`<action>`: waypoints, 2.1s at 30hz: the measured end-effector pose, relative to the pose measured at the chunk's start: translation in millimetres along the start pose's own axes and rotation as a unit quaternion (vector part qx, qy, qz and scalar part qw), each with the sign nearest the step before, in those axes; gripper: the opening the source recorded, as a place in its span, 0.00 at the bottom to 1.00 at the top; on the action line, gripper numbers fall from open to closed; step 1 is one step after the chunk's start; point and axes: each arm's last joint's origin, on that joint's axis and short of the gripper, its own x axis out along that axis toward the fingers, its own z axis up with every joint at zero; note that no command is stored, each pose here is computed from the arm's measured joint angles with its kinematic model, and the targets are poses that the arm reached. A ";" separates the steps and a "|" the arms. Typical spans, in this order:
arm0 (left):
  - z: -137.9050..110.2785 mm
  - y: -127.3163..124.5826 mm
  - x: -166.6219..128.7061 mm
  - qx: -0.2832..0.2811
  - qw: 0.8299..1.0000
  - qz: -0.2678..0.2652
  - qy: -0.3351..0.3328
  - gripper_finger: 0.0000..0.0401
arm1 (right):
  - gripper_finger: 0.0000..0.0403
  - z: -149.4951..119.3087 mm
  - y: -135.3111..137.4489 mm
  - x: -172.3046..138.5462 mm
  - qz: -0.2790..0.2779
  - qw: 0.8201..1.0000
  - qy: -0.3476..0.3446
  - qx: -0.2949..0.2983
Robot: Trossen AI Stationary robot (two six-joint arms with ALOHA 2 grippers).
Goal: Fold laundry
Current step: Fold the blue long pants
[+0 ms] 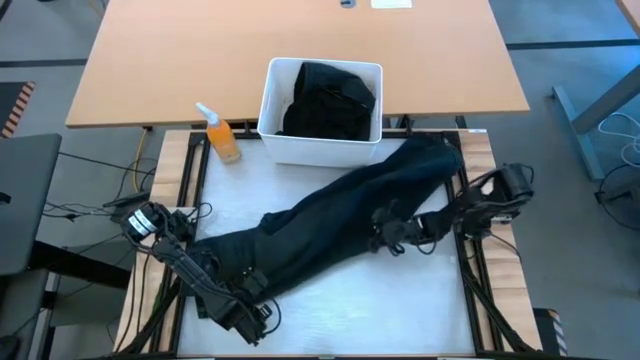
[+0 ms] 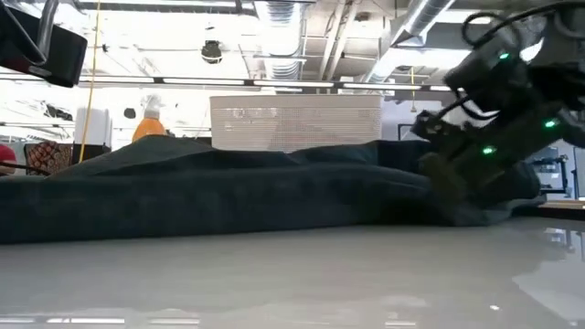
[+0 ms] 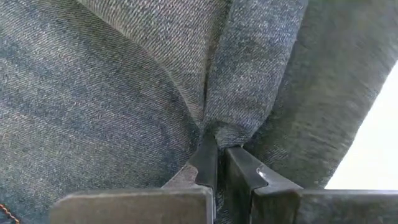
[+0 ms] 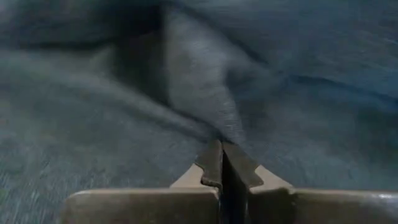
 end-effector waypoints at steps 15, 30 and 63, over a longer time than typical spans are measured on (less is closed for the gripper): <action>-18.0 -4.1 -4.2 -0.041 0.998 -0.026 0.042 0.00 | 0.06 48.3 -5.6 -30.8 0.029 0.999 -0.005 -0.027; -27.8 -1.7 -6.2 -0.047 0.997 -0.016 0.063 0.00 | 0.06 11.6 -14.2 12.2 0.029 0.999 0.038 0.019; -27.8 0.9 -5.5 -0.054 0.998 -0.005 0.039 0.00 | 0.05 36.3 -39.8 -39.8 -0.051 0.995 0.065 0.062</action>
